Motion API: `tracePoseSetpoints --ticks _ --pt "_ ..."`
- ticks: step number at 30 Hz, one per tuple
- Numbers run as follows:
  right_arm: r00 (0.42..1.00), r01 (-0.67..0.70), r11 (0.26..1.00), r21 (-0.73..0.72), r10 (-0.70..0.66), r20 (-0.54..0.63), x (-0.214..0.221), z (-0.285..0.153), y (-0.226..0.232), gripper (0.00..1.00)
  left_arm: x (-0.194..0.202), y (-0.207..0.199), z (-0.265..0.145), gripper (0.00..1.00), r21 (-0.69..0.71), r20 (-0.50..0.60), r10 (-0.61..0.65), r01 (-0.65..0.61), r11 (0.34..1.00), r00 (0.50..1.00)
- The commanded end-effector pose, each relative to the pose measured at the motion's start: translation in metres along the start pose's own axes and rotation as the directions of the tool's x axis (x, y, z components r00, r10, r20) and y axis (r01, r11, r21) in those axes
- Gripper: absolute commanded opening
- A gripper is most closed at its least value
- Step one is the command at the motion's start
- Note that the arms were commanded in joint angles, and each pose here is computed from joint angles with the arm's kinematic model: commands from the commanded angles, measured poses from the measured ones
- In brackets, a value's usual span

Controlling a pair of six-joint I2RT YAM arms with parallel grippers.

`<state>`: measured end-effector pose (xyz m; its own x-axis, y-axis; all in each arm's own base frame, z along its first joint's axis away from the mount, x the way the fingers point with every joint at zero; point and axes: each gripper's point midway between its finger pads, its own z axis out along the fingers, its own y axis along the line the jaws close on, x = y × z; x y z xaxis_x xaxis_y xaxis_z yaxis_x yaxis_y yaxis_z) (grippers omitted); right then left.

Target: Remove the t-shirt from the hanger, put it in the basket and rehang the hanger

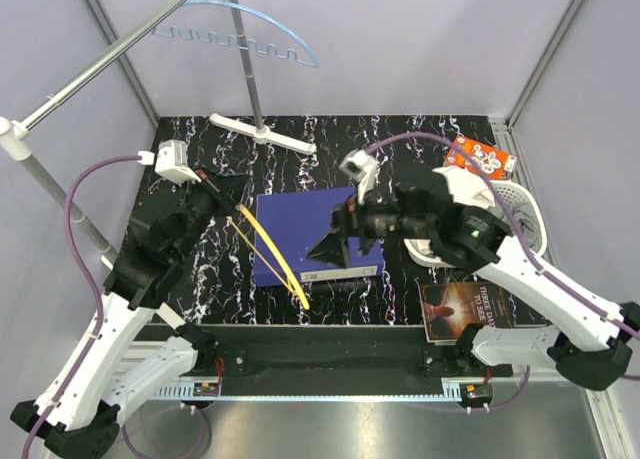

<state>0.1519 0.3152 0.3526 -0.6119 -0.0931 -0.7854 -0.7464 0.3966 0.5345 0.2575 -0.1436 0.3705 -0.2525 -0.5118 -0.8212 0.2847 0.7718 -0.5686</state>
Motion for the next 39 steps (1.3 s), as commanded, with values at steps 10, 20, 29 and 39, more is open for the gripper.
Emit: tracePoseSetpoints --ticks 10,20,29,39 --pt "0.979 0.189 0.982 -0.017 -0.19 -0.08 0.036 0.078 0.052 0.77 -0.043 0.005 -0.017 0.0 -0.078 0.166 -0.093 0.108 0.991 0.982" --pt "0.961 0.277 0.941 0.194 -0.274 -0.043 0.048 0.088 0.025 0.59 -0.048 0.01 -0.026 0.0 -0.091 0.207 -0.152 0.173 0.981 0.967" --pt "0.962 0.255 0.94 0.228 -0.27 0.038 0.038 0.089 0.021 0.0 -0.05 0.004 -0.033 0.11 -0.061 0.214 -0.211 0.229 0.972 0.954" --pt "0.936 0.275 0.921 0.276 -0.322 0.143 -0.006 0.071 0.011 0.0 -0.056 -0.006 -0.077 0.71 0.05 0.246 -0.131 0.122 0.991 0.96"
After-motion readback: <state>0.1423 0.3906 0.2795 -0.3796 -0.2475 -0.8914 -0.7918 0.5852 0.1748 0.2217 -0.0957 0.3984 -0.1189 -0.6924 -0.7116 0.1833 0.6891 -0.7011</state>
